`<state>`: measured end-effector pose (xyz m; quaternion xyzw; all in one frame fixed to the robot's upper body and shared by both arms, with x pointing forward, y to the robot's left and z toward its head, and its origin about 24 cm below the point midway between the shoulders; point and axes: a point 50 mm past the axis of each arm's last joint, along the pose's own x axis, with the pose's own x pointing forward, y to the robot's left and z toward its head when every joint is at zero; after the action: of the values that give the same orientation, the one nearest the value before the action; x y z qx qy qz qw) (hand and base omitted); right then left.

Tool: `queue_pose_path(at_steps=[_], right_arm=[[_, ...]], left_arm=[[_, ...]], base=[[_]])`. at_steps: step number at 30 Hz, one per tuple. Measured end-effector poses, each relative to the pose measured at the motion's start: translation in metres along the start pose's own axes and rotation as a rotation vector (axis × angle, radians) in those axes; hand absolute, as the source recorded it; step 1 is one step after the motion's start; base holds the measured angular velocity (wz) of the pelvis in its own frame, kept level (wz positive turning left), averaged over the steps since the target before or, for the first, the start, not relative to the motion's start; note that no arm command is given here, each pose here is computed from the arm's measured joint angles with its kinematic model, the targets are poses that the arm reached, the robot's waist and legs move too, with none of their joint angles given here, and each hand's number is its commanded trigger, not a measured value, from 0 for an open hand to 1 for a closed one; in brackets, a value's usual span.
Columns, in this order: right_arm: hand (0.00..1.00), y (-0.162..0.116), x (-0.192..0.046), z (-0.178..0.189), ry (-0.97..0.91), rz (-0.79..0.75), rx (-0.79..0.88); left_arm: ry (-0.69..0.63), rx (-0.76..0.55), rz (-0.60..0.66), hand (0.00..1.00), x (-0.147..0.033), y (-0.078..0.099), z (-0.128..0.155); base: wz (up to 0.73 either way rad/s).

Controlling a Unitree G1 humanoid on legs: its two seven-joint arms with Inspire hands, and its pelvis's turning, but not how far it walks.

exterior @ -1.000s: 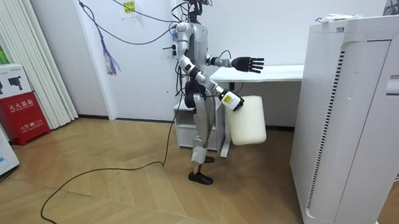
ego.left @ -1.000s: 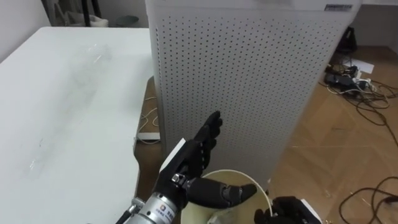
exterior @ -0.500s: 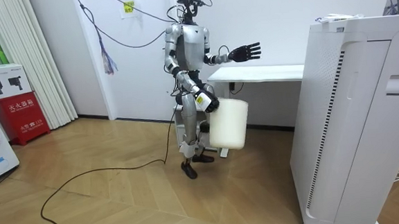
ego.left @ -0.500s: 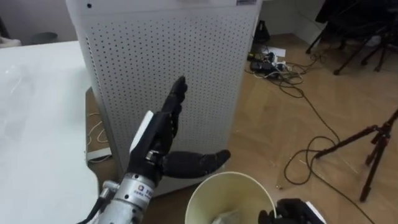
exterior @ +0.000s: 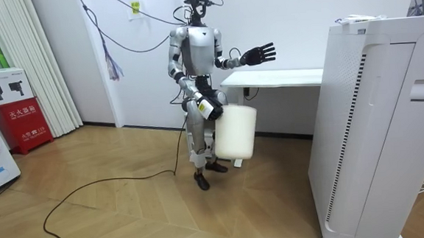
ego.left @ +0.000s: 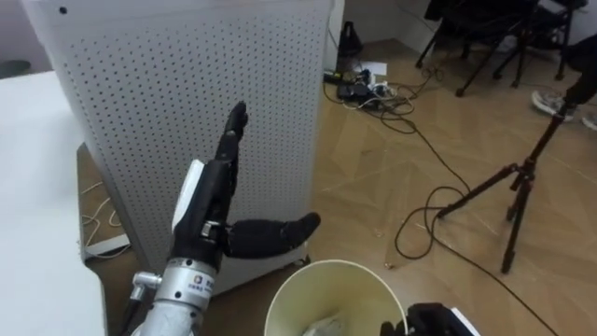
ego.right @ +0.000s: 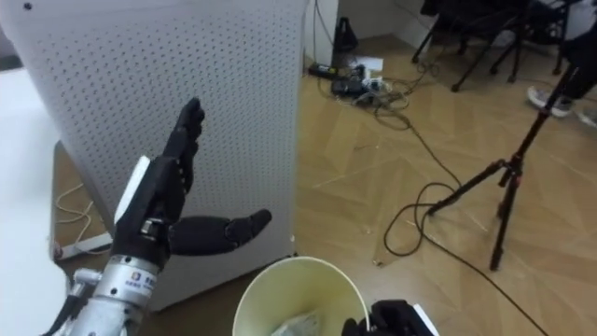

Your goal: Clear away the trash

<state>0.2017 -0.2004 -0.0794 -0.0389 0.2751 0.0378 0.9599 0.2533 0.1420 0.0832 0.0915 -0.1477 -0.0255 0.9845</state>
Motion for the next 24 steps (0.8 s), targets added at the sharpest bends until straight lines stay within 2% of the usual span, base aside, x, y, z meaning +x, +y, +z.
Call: queue_pose_path(at_steps=[3, 9, 12, 24], right_arm=[[1.0, -0.002, -0.001, -0.002, 0.009, 0.008, -0.002], [1.0, -0.006, -0.013, -0.023, 0.071, -0.002, 0.007], [1.0, -0.004, -0.015, -0.027, 0.082, 0.011, 0.012], [1.0, 0.0, -0.014, -0.025, 0.077, 0.015, -0.003]], left_arm=[[-0.008, 0.003, 0.053, 0.0, 0.0, 0.009, 0.0], [-0.059, -0.008, 0.097, 0.0, -0.013, 0.013, 0.002], [-0.054, 0.015, 0.098, 0.0, -0.017, 0.014, 0.0], [-0.127, 0.066, 0.156, 0.0, -0.013, 0.025, 0.01]], base=[[-0.23], [-0.31], [0.09], [0.01]])
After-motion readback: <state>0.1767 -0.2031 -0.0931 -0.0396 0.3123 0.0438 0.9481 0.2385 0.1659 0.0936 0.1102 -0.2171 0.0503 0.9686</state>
